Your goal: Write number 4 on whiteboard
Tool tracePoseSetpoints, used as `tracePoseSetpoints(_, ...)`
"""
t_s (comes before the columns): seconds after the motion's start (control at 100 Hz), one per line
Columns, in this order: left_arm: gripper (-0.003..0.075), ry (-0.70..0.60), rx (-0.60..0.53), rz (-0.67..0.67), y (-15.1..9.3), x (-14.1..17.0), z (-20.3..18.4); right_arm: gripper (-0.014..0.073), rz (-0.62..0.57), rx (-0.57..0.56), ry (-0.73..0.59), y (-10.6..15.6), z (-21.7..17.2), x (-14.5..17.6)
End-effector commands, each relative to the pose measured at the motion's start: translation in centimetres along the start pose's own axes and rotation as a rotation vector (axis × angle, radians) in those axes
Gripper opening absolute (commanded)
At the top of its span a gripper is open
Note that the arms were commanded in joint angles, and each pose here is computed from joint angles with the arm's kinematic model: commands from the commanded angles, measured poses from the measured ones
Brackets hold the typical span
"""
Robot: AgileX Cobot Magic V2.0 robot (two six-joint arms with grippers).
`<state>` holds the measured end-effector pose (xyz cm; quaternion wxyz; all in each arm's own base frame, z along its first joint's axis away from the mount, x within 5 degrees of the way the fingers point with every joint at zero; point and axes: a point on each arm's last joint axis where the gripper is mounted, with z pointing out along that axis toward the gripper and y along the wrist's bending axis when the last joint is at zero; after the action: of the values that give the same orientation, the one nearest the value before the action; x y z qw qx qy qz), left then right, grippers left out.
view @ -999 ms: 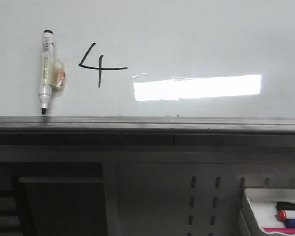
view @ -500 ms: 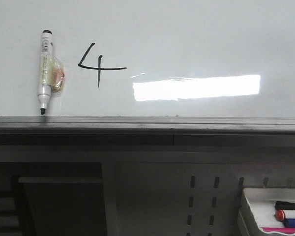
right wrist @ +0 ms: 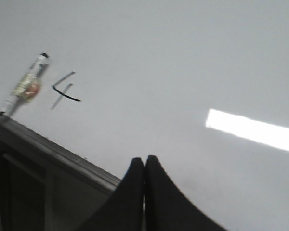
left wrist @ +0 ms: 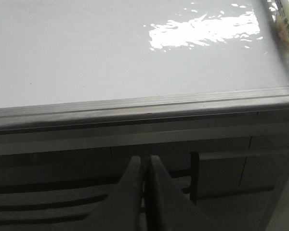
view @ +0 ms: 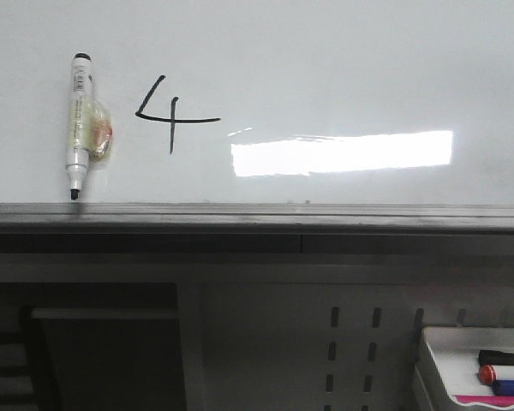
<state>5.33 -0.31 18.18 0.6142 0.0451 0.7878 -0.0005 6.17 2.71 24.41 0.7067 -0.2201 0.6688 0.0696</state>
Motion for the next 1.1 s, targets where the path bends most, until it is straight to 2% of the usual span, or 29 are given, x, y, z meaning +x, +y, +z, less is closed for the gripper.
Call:
tracePoseSetpoints(0.0, -0.0020, -0.045, -0.005, -0.001, 0.0, 0.5, 0.2, -0.0044, 0.075, 0.100, -0.065, -0.6, 0.1, -0.1)
tracePoseSetpoints(0.2, -0.0020, -0.045, -0.005, -0.001, 0.0, 0.5, 0.2, -0.0044, 0.136, 0.227, 0.050, -0.9, 0.1, 3.2)
tracePoseSetpoints(0.36, -0.0020, -0.045, -0.005, -0.001, 0.0, 0.5, 0.2, -0.0045, 0.190, 0.303, 0.058, -1.0, -0.5, 4.8)
tracePoseSetpoints(0.46, -0.0020, -0.045, -0.005, -0.001, 0.0, 0.5, 0.2, -0.0045, 0.198, 0.326, 0.108, -0.8, -1.0, 5.4)
tracePoseSetpoints(0.74, -0.0020, -0.045, -0.005, -0.001, 0.0, 0.5, 0.2, -0.0045, 0.229, 0.297, 0.287, -0.1, -1.7, 7.2)
tracePoseSetpoints(1.089, -0.0020, -0.045, -0.005, -0.001, 0.0, 0.5, 0.2, -0.0045, 0.228, 0.298, 0.279, -0.1, -1.7, 7.1)
